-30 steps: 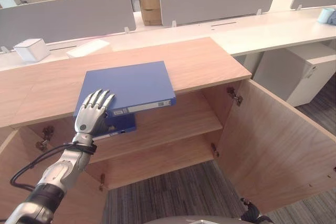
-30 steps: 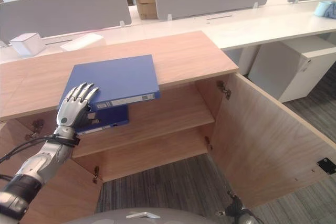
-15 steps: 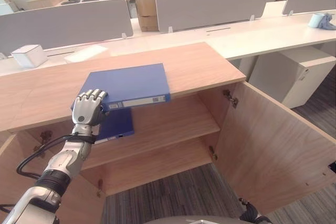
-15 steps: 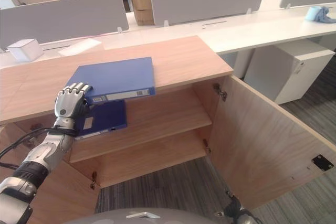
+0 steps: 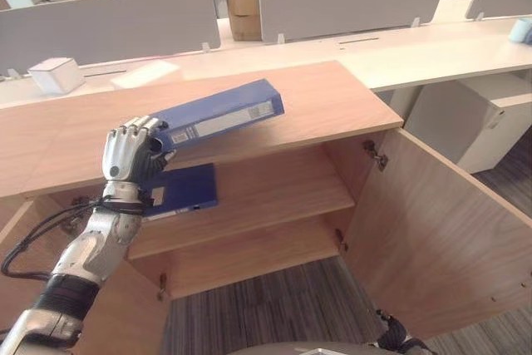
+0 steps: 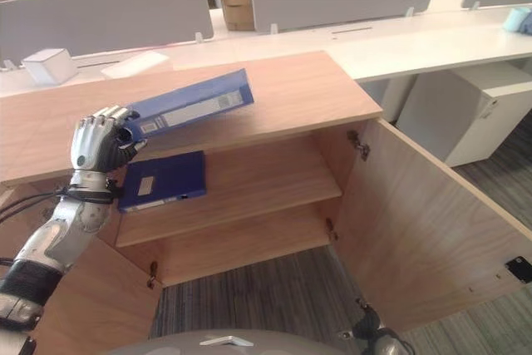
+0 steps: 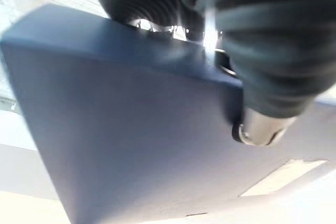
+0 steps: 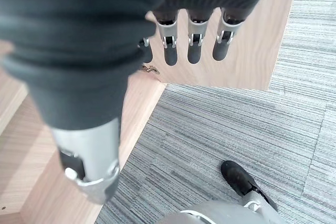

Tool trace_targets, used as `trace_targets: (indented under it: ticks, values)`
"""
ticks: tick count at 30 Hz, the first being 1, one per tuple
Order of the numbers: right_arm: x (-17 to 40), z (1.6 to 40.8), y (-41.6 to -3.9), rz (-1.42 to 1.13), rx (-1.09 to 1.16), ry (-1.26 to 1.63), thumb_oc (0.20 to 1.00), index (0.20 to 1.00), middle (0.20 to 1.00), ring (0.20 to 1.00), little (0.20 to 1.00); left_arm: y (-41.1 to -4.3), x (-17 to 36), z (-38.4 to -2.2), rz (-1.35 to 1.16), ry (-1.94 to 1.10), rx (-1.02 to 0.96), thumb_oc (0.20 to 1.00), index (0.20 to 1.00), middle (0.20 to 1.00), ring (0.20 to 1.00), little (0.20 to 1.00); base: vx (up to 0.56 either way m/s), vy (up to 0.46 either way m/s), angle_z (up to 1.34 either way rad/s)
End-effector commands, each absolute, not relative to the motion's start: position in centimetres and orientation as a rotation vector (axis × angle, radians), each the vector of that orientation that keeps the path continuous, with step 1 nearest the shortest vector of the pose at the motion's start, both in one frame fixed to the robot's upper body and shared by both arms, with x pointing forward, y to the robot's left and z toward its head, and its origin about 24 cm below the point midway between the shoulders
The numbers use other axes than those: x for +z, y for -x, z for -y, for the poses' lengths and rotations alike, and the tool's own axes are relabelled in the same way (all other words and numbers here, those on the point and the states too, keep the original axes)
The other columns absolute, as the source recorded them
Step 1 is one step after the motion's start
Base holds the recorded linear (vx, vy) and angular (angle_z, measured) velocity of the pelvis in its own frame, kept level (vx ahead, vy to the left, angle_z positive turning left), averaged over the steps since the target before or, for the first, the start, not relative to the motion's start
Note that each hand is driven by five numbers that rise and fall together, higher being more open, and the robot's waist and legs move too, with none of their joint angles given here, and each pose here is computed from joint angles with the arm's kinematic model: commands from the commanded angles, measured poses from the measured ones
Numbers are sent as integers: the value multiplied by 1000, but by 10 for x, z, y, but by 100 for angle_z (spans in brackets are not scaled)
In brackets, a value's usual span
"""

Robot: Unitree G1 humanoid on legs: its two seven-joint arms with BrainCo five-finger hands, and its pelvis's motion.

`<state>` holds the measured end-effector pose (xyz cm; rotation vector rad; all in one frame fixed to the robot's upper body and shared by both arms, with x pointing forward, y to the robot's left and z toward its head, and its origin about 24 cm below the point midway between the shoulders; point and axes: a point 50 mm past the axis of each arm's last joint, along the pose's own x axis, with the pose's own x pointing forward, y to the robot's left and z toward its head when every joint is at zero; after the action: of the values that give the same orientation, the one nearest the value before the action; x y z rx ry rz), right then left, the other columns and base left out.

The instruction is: Put the empty folder in the office cabinet

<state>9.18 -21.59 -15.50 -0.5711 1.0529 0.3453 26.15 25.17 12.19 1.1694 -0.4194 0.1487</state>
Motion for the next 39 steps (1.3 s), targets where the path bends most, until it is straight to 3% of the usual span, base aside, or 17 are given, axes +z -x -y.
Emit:
trace_targets:
  ticks: [1, 4, 6, 12, 17, 20, 32, 39]
  values:
    - [-146, 219, -124, -977, 316, 566, 1000, 1000, 1000, 1000, 1000, -268, 160, -256, 547, -1007, 170, 200, 200, 200, 200, 200, -15, 6, 9]
    - [-144, 219, -128, -960, 315, 549, 1000, 1000, 1000, 1000, 1000, -252, 183, -248, 681, -738, 165, 200, 200, 200, 200, 200, -15, 5, 5]
    - [-144, 219, -129, -960, 315, 550, 1000, 1000, 1000, 1000, 1000, -252, 184, -249, 680, -735, 164, 200, 200, 200, 200, 200, -11, 2, 7]
    - [-133, 215, -146, -873, 343, 541, 1000, 1000, 1000, 1000, 1000, -239, 214, -235, 836, -294, 21, 200, 200, 200, 200, 200, -15, 3, 4]
    - [-122, 211, -160, -786, 357, 532, 1000, 1000, 1000, 1000, 1000, -236, 215, -231, 848, -146, -48, 200, 200, 200, 200, 200, -4, 1, 1]
    - [-92, 207, -186, -596, 368, 514, 1000, 1000, 1000, 1000, 1000, -230, 212, -221, 848, 64, -177, 200, 200, 200, 200, 200, 0, 0, 0]
    - [-43, 200, -206, -335, 393, 472, 1000, 1000, 1000, 1000, 1000, -218, 171, -201, 617, 365, -388, 200, 200, 200, 200, 200, -1, 0, 0]
    - [6, 205, -212, -139, 395, 382, 1000, 1000, 1000, 1000, 1000, -208, 135, -217, 438, 313, -309, 200, 200, 200, 200, 200, 0, 0, 0]
